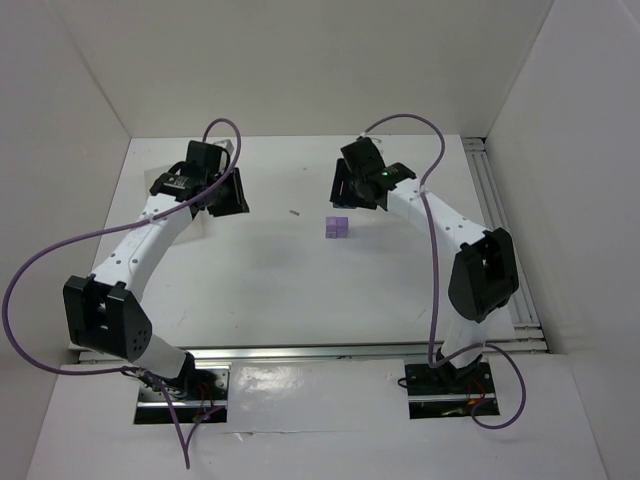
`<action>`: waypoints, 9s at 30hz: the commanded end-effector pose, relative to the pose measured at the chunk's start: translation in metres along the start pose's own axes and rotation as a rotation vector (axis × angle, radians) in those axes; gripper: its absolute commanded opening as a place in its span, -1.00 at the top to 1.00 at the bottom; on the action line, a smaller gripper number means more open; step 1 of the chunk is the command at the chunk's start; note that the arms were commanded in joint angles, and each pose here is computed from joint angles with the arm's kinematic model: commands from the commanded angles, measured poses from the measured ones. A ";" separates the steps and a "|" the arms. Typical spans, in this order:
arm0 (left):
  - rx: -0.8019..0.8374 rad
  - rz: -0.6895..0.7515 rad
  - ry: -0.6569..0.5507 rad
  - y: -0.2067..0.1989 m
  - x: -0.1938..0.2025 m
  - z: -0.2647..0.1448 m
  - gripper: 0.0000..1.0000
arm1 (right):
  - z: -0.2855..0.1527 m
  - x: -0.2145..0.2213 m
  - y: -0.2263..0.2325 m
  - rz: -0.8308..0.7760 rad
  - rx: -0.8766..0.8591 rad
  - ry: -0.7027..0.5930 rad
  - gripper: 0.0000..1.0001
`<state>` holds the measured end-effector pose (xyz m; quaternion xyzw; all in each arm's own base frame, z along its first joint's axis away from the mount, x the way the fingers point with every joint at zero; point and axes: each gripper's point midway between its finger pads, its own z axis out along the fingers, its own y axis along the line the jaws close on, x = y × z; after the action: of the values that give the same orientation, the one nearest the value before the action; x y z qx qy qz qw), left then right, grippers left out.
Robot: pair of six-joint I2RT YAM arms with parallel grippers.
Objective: Build the wood block tower
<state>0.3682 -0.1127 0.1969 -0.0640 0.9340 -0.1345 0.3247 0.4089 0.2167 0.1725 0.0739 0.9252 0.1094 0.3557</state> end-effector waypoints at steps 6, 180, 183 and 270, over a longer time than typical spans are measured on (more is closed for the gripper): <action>0.012 0.029 -0.077 0.002 -0.017 -0.019 0.12 | 0.023 0.011 0.019 0.017 0.064 0.037 -0.23; 0.013 0.023 -0.038 0.010 -0.006 -0.009 0.12 | 0.058 0.045 0.018 -0.088 0.192 0.108 -0.47; 0.013 0.023 -0.038 0.010 -0.006 -0.009 0.12 | 0.058 0.045 0.018 -0.088 0.192 0.108 -0.47; 0.022 0.023 -0.035 0.008 -0.007 -0.006 0.12 | 0.063 0.051 0.013 -0.141 0.203 0.134 -0.30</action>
<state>0.3658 -0.1028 0.2008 -0.0639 0.9312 -0.1376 0.3315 0.4176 0.2456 0.0953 0.0453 0.9558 -0.0067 0.2905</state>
